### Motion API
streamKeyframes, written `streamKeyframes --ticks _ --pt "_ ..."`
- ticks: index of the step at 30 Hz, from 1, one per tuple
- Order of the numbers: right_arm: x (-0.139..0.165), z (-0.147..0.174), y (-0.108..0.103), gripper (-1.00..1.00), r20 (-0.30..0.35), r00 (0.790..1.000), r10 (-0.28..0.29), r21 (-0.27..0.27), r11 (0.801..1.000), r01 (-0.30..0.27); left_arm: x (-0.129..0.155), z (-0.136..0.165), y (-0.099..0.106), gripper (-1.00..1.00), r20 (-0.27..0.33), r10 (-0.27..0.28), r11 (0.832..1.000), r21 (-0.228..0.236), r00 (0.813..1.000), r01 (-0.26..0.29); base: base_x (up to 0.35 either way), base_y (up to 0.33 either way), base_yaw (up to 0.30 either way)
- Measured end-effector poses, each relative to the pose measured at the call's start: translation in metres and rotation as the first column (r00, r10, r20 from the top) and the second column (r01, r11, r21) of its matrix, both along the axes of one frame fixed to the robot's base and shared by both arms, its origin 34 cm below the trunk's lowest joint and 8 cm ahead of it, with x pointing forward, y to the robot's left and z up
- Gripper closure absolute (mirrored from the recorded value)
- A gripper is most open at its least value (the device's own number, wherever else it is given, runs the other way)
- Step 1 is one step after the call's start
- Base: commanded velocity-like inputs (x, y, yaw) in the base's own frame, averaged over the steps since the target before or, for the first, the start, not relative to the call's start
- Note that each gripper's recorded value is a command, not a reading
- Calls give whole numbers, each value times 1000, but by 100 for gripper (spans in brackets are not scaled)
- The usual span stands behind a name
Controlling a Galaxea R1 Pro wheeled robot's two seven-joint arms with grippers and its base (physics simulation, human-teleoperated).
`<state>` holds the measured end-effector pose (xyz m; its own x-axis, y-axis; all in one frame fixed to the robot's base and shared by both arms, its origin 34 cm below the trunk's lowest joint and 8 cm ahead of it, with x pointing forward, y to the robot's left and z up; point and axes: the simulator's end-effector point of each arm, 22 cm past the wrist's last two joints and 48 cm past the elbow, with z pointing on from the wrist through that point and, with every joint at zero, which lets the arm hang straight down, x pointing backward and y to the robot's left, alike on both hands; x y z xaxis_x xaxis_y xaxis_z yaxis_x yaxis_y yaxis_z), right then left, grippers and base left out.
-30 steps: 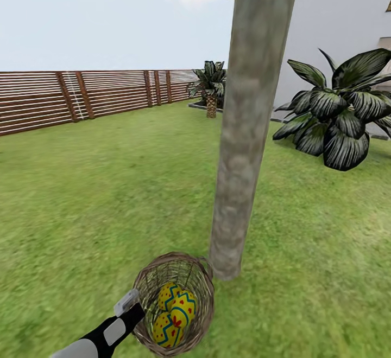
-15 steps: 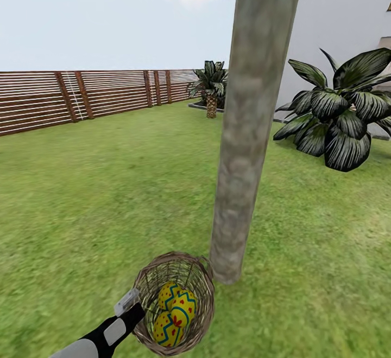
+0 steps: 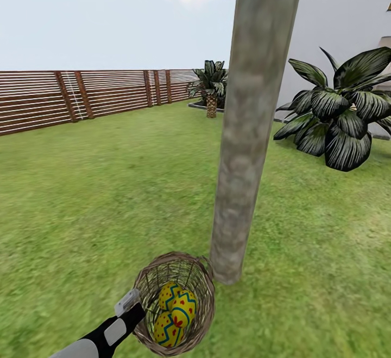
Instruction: Take the three Easter eggs out of the wicker basket on the lawn in the garden, then place them on the lawn next to a single tree (choose any tree) so that all three eggs are next to the same tree and none are left in the basket.
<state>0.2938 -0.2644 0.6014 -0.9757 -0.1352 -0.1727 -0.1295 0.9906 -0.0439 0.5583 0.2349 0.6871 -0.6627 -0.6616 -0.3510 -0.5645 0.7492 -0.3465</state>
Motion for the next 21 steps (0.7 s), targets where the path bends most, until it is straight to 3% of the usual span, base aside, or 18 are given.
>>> streamKeyframes --ticks 21 --pt "6 -19 2 -100 -2 1000 -1 2 1000 1 6 -19 0 100 -1 1 1000 -2 1000 -1 0 0 0"
